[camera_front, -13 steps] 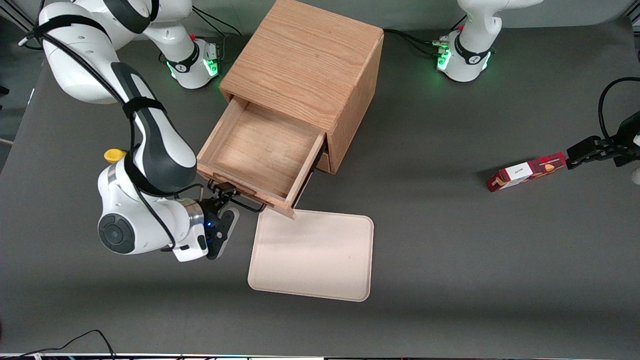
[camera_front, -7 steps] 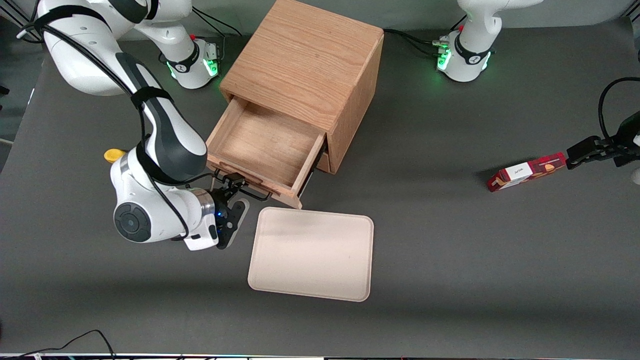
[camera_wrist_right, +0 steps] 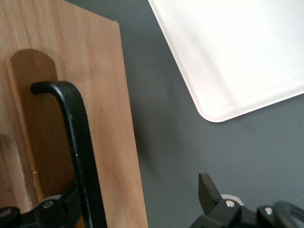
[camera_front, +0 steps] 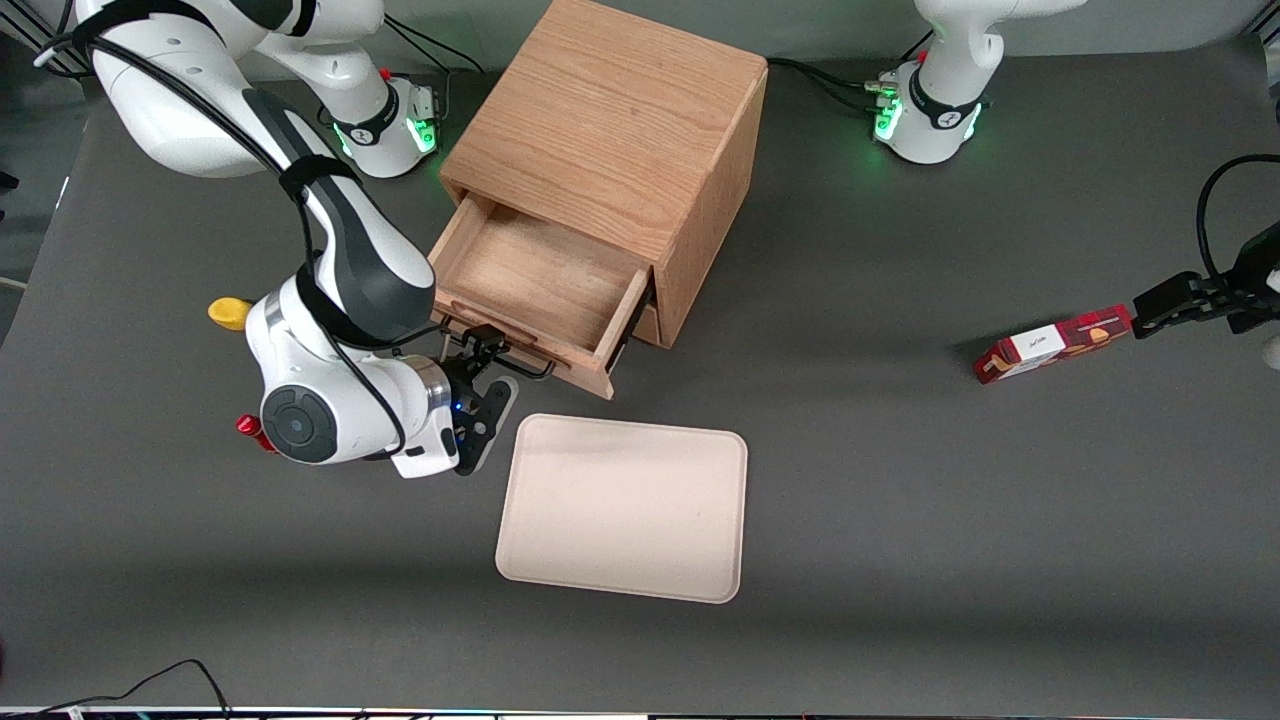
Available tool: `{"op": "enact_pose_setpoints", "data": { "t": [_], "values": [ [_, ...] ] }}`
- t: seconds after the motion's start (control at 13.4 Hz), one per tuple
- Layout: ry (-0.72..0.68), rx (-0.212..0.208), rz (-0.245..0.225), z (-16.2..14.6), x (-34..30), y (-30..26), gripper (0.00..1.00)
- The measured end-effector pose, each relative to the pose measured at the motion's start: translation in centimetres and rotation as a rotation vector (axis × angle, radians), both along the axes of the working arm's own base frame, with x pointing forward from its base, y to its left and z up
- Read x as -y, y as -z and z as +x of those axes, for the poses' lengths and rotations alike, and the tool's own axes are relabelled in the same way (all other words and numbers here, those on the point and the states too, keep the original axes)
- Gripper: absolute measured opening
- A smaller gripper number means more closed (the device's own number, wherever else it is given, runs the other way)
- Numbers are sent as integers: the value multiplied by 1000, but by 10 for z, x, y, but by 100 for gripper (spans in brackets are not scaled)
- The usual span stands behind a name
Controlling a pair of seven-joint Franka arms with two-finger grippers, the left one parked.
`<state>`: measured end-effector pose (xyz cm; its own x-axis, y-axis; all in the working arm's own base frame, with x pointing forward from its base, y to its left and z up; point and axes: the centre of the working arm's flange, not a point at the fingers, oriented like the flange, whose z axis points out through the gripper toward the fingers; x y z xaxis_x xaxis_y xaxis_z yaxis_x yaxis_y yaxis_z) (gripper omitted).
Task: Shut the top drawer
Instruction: 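Push the drawer front with the right gripper into the cabinet, then keep pushing the drawer with the right gripper until flush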
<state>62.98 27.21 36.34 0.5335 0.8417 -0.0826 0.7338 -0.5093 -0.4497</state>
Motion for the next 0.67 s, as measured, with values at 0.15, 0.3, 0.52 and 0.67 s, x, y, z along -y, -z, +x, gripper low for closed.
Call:
{"op": "enact_pose_setpoints", "data": {
  "t": [0.15,0.3,0.52,0.67],
  "values": [
    [-4,-3,-7,-7,-4,-1,100],
    [-5,-17,-16,-17,-10,-1,100],
    [-9,-34,-29,-31,-20,-1,100],
    [-11,-43,-39,-41,-26,-2,100]
  ]
}}
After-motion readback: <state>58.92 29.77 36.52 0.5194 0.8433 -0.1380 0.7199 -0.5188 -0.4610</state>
